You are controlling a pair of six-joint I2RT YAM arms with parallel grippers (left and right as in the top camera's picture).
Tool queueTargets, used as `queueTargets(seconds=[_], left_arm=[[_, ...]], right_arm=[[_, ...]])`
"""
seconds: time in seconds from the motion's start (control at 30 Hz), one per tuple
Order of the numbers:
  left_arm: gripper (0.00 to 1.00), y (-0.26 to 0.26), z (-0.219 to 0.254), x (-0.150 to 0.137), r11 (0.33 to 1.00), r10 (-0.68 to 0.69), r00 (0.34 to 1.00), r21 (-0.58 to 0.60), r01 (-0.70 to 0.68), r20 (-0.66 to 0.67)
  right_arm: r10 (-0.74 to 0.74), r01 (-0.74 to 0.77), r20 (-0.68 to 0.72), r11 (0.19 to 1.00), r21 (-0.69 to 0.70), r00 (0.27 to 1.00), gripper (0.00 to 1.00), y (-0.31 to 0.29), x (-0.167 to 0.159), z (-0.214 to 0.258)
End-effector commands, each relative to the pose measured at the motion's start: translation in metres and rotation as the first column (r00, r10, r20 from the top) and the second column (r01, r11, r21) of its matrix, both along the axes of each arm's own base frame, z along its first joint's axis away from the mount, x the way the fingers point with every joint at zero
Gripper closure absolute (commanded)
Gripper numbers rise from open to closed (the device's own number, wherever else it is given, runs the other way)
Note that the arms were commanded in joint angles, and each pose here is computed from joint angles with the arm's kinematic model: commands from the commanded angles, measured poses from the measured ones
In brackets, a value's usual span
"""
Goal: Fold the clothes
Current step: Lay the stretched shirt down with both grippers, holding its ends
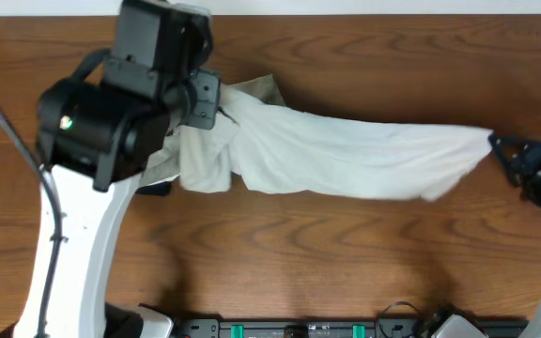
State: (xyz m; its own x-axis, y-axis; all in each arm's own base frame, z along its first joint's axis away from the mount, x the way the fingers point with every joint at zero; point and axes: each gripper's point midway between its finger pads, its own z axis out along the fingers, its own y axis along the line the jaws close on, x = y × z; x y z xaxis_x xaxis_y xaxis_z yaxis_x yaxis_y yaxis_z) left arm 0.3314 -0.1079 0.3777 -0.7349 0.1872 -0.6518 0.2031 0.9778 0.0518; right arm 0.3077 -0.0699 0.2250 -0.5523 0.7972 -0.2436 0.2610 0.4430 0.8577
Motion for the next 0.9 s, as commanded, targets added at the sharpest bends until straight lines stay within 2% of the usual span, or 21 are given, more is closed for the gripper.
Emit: queueTargets(seconds=[0.0,0.13,0.17,0.2,0.27,0.4,0.5,0.57,0.63,0.67,0.7,0.73,0.87], left_arm=[[0.94,-0.004,0.002,-0.001,1.000,-0.022,1.000,-0.010,0.022,0.005],[0.94,-0.004,0.003,-0.001,1.000,-0.022,1.000,-0.011,0.022,0.006],[0.94,-0.004,0.002,-0.001,1.000,-0.022,1.000,-0.010,0.022,0.005],[0.94,-0.004,0.002,-0.002,1.000,-0.022,1.000,-0.010,0.022,0.003],[0.94,-0.003,0.002,-0.002,1.000,-0.022,1.000,-0.009,0.022,0.002],[0.94,-0.004,0.002,-0.002,1.000,-0.022,1.000,-0.010,0.022,0.003],[0.94,-0.004,0.002,-0.002,1.000,-0.022,1.000,-0.010,0.022,0.003],[0.94,-0.003,0.002,-0.002,1.000,-0.021,1.000,-0.009,0.021,0.004],[0.94,-0.004,0.002,-0.002,1.000,-0.022,1.000,-0.010,0.022,0.003],[0.94,-0.004,0.002,-0.002,1.000,-0.022,1.000,-0.010,0.022,0.003],[0.94,-0.003,0.002,-0.002,1.000,-0.021,1.000,-0.009,0.021,0.003],[0.94,-0.003,0.002,-0.002,1.000,-0.022,1.000,-0.009,0.022,0.003],[0.94,-0.003,0.002,-0.002,1.000,-0.022,1.000,-0.009,0.022,0.003]], right_arm=[[-0.142,0.102,-0.195,0.974,-0.203,0.970,0.99,-0.029,-0.010,-0.043],[-0.037,-0.002,-0.163,0.973,-0.229,0.986,0.98,-0.019,-0.008,-0.045],[0.014,-0.042,-0.122,0.974,-0.224,0.992,0.98,-0.013,-0.006,-0.039],[0.127,-0.131,-0.030,0.963,-0.237,0.991,0.98,0.001,-0.002,-0.028],[0.257,-0.227,0.084,0.937,-0.265,0.963,0.97,0.017,-0.001,-0.013],[0.199,-0.191,0.001,0.942,-0.275,0.980,0.97,0.008,-0.004,-0.027],[0.317,-0.279,0.086,0.913,-0.298,0.945,0.98,0.026,-0.004,-0.017],[0.324,-0.291,0.058,0.904,-0.313,0.944,0.95,0.029,-0.003,-0.023],[0.323,-0.297,0.035,0.904,-0.308,0.946,0.51,0.032,-0.003,-0.027],[0.335,-0.308,0.037,0.899,-0.310,0.941,0.54,0.035,-0.002,-0.027],[0.343,-0.316,0.035,0.896,-0.311,0.939,0.72,0.037,-0.001,-0.027],[0.346,-0.320,0.031,0.895,-0.311,0.938,0.96,0.038,-0.001,-0.028],[0.272,-0.273,-0.047,0.914,-0.299,0.961,0.99,0.027,0.000,-0.040]])
